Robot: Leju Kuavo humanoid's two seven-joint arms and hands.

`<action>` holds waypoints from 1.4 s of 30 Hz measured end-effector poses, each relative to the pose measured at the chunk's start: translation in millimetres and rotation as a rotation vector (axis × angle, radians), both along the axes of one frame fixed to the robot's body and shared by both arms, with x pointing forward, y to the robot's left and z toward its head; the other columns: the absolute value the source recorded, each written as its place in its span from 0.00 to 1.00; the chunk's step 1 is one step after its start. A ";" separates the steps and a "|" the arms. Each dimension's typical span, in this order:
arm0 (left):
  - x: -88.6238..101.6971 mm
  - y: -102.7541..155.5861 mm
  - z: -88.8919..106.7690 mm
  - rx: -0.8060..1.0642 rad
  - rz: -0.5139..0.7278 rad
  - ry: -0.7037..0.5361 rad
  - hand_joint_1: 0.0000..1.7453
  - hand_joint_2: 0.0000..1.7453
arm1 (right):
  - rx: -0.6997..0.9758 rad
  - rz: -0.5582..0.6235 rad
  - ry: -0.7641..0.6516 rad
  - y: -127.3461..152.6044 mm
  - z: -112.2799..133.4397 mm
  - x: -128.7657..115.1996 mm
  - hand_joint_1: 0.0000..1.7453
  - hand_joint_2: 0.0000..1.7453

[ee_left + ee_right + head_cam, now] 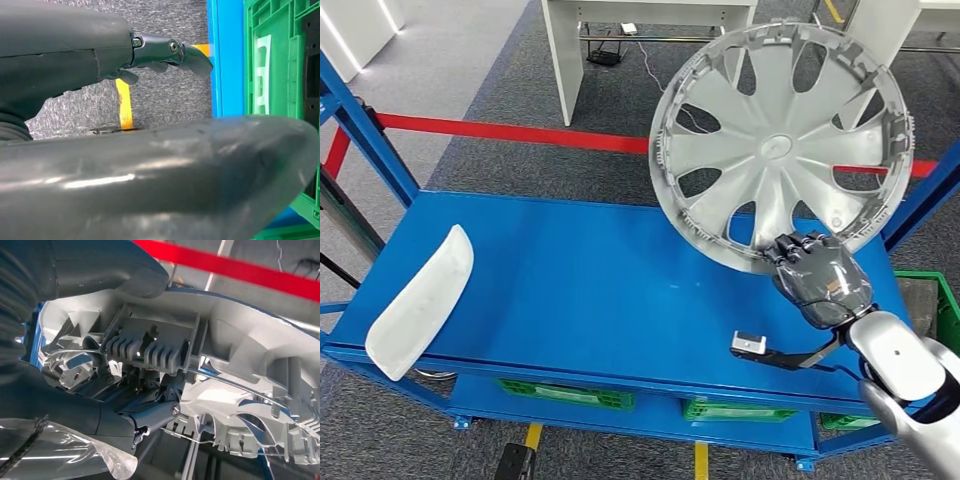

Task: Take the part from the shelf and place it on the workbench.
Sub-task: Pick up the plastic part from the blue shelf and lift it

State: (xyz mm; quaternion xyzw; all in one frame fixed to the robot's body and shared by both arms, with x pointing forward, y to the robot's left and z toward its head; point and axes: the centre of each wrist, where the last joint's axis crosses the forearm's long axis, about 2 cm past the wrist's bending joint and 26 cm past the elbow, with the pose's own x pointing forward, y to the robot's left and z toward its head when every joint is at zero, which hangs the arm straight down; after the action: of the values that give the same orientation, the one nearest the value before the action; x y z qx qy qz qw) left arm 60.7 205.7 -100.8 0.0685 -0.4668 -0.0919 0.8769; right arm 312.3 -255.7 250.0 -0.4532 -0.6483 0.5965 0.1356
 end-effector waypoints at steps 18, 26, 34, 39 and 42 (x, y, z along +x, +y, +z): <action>-1.2 0.5 -0.3 -0.006 -0.001 -0.004 0.00 0.00 | 0.028 0.020 -0.055 2.4 13.8 1.5 1.00 1.00; -1.0 0.4 -0.2 0.000 -0.008 -0.006 0.00 0.50 | 0.030 0.021 -0.054 2.4 12.6 0.8 1.00 1.00; -1.0 0.4 -0.2 0.000 -0.008 -0.006 0.00 1.00 | 0.030 0.021 -0.054 2.4 12.6 0.8 1.00 1.00; -0.9 0.3 -0.2 0.000 -0.010 -0.006 0.00 1.00 | 0.030 0.021 -0.055 2.4 12.7 0.9 1.00 1.00; 0.4 -0.2 0.1 -0.002 -0.011 -0.009 0.00 1.00 | 0.027 0.021 -0.057 3.9 17.0 3.3 1.00 1.00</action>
State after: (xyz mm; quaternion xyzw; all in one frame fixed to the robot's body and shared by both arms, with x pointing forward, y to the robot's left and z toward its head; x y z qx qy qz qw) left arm 61.1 205.5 -100.7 0.0654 -0.4711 -0.0960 0.8744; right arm 315.7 -251.8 267.0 -0.4616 -0.6646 0.5758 0.1170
